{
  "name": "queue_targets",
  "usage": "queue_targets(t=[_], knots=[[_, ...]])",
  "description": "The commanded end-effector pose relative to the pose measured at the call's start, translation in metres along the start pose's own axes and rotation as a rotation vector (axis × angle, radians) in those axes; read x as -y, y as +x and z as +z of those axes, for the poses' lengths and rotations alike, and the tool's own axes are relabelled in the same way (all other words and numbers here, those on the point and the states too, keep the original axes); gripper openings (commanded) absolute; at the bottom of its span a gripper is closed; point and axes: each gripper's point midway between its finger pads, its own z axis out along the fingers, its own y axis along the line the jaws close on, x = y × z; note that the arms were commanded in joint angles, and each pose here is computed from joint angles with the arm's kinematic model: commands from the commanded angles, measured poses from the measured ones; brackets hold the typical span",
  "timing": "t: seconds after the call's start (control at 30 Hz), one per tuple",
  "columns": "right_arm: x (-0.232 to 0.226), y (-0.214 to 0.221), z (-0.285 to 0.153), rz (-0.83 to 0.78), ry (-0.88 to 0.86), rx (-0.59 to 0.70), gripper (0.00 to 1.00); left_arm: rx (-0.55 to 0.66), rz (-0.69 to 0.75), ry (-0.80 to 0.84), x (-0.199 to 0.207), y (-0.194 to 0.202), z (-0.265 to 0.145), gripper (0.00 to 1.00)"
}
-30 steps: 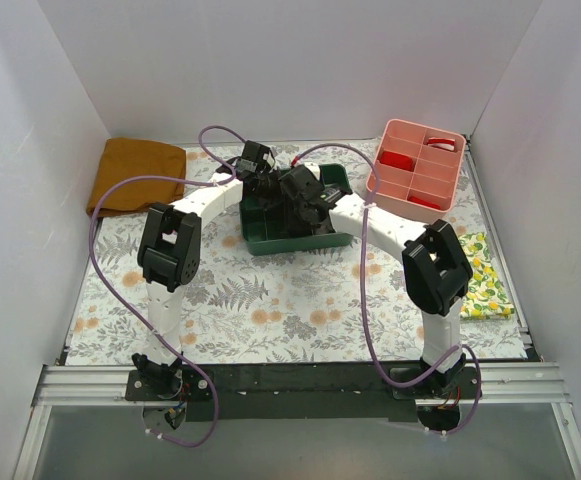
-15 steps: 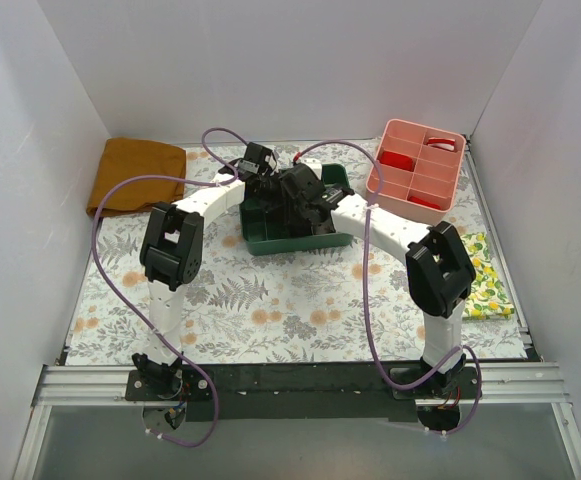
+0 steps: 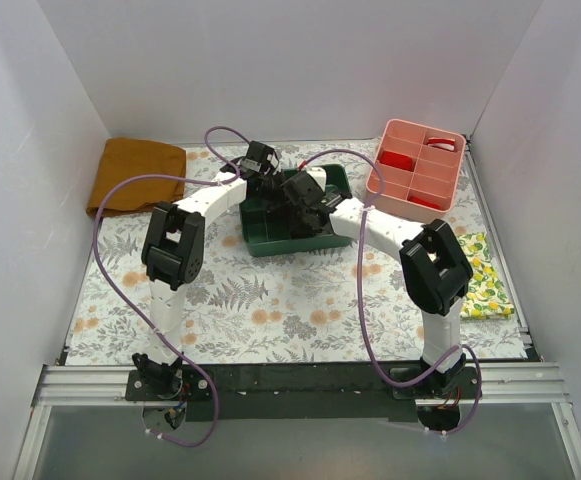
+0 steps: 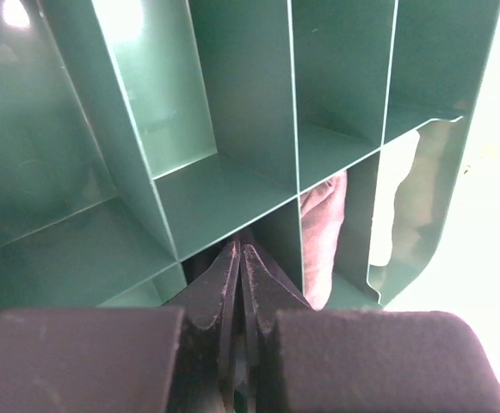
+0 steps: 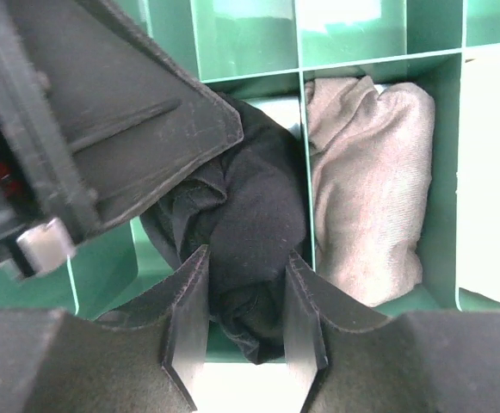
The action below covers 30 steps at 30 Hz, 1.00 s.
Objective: Roll the underwear
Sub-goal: Place the underwear in the storage box.
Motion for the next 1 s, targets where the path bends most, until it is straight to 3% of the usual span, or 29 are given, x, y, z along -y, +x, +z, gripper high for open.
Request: queue_targets(t=[0.0,0.07,0.2,0.6,0.83,0.97], knots=[[0.019,0.022,0.011,-0.001,0.085,-0.069,0.35,0.012,0.028,0.036,0.018,-0.007,-0.011,0.00],[0.019,0.022,0.013,0.000,0.088,-0.075,0.29,0.020,0.031,0.040,0.021,-0.009,-0.013,0.00],[0.020,0.025,0.016,-0.015,0.124,-0.125,0.25,0.028,0.035,0.041,0.024,-0.012,-0.018,0.00],[0.030,0.048,0.027,-0.021,0.149,-0.194,0.27,0.124,-0.033,0.081,0.023,-0.053,-0.066,0.00],[0.029,0.042,0.023,-0.027,0.148,-0.189,0.40,0.213,-0.059,0.084,0.015,-0.068,-0.120,0.00],[0.022,0.021,0.007,-0.023,0.089,-0.109,0.59,0.246,-0.058,0.092,0.013,-0.058,-0.146,0.00]])
